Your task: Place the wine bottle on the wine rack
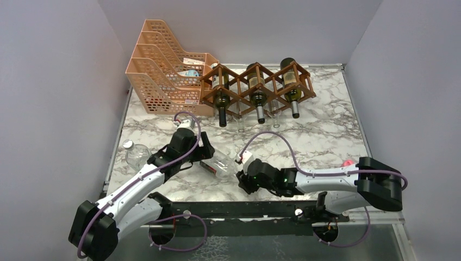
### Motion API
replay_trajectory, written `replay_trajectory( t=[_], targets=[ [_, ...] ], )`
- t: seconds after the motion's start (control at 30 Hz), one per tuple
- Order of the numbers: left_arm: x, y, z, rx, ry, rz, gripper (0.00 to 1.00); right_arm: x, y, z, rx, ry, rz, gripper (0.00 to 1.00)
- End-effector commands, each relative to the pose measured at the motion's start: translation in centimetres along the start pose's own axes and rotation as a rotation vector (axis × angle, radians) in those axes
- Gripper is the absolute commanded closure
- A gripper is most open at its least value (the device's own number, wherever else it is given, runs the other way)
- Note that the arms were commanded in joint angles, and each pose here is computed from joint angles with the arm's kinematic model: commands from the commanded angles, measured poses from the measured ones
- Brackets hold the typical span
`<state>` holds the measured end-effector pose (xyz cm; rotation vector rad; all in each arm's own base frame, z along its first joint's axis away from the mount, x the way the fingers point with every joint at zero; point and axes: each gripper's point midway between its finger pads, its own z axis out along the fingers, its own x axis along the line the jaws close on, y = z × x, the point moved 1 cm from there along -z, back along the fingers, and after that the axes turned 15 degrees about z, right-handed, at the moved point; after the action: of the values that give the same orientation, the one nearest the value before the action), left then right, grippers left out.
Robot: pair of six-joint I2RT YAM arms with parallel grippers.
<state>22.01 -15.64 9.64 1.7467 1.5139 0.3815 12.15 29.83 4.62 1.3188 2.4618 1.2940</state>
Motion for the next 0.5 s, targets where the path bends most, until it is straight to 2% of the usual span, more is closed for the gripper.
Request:
replay_trajectory(
  t=[0.0, 0.17, 0.47],
  targets=[
    [-0.4, -1.6, 0.4, 0.049, -0.044, -0.010, 0.15, -0.9, 0.9, 0.2, 0.015, -0.092, -0.022, 0.52],
    [-0.6, -1.6, 0.5, 0.053, -0.054, -0.009, 0.18, 0.7, 1.7, 1.3, 0.041, -0.052, -0.038, 0.47],
    [-0.8, -2.0, 0.5, 0.066, -0.068, -0.017, 0.21, 2.0, 1.3, 4.9, 0.104, -0.038, -0.049, 0.48]
  ],
)
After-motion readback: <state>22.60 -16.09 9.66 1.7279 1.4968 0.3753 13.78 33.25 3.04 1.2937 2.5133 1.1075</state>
